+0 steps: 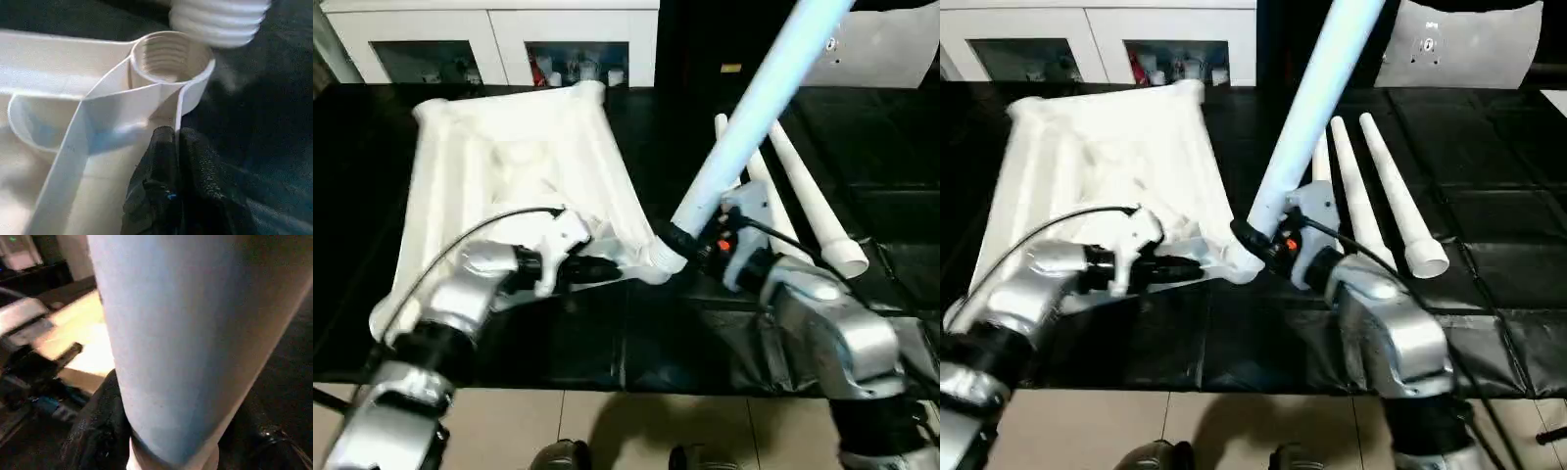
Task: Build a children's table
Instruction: Rotate table base, then insert table leg to table base
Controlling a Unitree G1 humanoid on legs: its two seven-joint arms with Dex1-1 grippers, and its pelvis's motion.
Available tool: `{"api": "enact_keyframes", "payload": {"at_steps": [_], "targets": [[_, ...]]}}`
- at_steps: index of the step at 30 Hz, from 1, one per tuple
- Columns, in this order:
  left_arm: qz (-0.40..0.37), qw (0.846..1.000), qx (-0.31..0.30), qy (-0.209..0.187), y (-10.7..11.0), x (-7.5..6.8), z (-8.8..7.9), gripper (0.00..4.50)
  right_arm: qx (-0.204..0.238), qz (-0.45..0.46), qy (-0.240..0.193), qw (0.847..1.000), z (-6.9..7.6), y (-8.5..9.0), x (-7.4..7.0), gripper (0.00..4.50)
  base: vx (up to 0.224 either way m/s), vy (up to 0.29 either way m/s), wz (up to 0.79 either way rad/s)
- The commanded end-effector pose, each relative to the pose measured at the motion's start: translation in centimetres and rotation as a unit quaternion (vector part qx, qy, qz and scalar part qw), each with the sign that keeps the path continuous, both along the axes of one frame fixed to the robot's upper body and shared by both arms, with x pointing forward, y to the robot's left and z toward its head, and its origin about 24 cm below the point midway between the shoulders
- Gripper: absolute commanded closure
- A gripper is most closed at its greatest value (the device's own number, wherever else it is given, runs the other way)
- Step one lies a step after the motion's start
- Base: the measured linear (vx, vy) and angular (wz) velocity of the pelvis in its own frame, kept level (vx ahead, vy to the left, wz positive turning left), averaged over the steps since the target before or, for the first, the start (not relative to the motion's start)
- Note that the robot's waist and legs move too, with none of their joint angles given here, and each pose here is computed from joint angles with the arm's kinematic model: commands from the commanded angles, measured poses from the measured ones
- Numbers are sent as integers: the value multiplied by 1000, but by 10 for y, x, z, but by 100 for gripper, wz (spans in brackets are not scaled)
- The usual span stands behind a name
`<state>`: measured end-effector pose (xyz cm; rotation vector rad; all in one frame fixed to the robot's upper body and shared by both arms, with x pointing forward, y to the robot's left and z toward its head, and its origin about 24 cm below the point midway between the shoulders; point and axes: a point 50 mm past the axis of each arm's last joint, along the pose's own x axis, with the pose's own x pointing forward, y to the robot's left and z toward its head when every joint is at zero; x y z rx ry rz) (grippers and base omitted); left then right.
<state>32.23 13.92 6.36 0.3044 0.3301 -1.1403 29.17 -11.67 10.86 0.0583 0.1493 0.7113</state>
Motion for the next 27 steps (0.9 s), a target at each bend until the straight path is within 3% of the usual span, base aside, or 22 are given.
{"api": "enact_keyframes", "payload": {"at_steps": [1, 3, 5, 10, 13, 16, 23, 26, 27], "targets": [[33, 999, 23, -5, 5, -2, -8, 450, -2, -24, -32, 999, 7, -1, 6, 260, 0, 0, 0], [11, 999, 23, -34, -3, -6, -5, 450, -12, -41, -61, 997, 8, -2, 10, 260, 0, 0, 0], [-11, 999, 15, -47, -11, -10, -2, 450, -19, -25, -28, 999, 4, 0, 11, 260, 0, 0, 0], [-2, 998, 17, -58, -10, -9, 0, 450, -6, 23, -32, 999, 7, 7, 9, 260, 0, 0, 0], [4, 999, 15, -34, -6, -10, -2, 394, -3, 28, -34, 999, 7, 8, 9, 260, 0, 0, 0], [15, 999, 23, -32, 0, -12, -4, 383, 1, 29, -35, 999, 7, 9, 11, 260, 0, 0, 0], [31, 999, 22, -15, 8, -10, -4, 307, 8, 35, -35, 999, 7, 10, 11, 260, 0, 0, 0], [33, 999, 5, -9, 6, -10, -3, 305, 9, 36, -35, 999, 8, 11, 11, 260, 0, 0, 0], [28, 1000, -2, -2, 4, -10, -4, 323, 8, 37, -35, 999, 7, 11, 11, 260, 0, 0, 0]]}}
